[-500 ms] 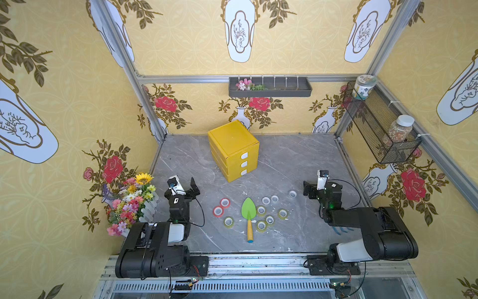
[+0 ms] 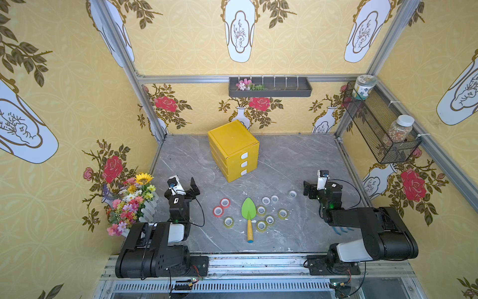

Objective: Place the transparent tape into the drawer according to color
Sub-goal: Open the drawer in the storage box.

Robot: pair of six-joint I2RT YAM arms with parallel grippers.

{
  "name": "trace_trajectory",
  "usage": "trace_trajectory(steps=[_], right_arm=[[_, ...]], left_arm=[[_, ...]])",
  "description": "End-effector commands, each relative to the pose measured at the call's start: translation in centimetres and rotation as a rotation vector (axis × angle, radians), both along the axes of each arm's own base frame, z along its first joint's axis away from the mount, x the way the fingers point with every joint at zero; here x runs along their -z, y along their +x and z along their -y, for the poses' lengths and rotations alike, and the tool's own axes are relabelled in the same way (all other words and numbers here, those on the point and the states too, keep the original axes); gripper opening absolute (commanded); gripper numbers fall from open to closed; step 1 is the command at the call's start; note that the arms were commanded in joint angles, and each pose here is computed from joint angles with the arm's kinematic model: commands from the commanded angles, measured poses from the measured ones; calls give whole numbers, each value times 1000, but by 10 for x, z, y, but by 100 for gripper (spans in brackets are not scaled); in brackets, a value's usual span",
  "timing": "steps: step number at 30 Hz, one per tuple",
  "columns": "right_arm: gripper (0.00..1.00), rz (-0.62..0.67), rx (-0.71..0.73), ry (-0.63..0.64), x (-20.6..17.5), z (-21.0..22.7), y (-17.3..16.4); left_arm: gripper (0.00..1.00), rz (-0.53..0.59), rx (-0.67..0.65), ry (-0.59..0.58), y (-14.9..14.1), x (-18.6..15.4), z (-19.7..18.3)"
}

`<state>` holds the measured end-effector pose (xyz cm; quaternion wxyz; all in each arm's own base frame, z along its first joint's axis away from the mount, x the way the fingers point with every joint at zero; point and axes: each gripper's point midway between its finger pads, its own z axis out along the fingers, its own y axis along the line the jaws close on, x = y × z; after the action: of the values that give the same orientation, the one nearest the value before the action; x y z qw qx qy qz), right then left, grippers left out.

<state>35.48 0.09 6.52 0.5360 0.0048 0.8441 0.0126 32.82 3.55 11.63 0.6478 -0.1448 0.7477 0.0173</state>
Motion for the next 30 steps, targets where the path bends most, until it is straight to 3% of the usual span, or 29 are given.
trace_trajectory(steps=[1,30], right_arm=[[97,47,-1,-10,-11,0,5],[97,46,0,-10,-11,0,5]], left_arm=[[100,30,1,-3,0,-7,0],[100,24,8,-6,1,-5,0]])
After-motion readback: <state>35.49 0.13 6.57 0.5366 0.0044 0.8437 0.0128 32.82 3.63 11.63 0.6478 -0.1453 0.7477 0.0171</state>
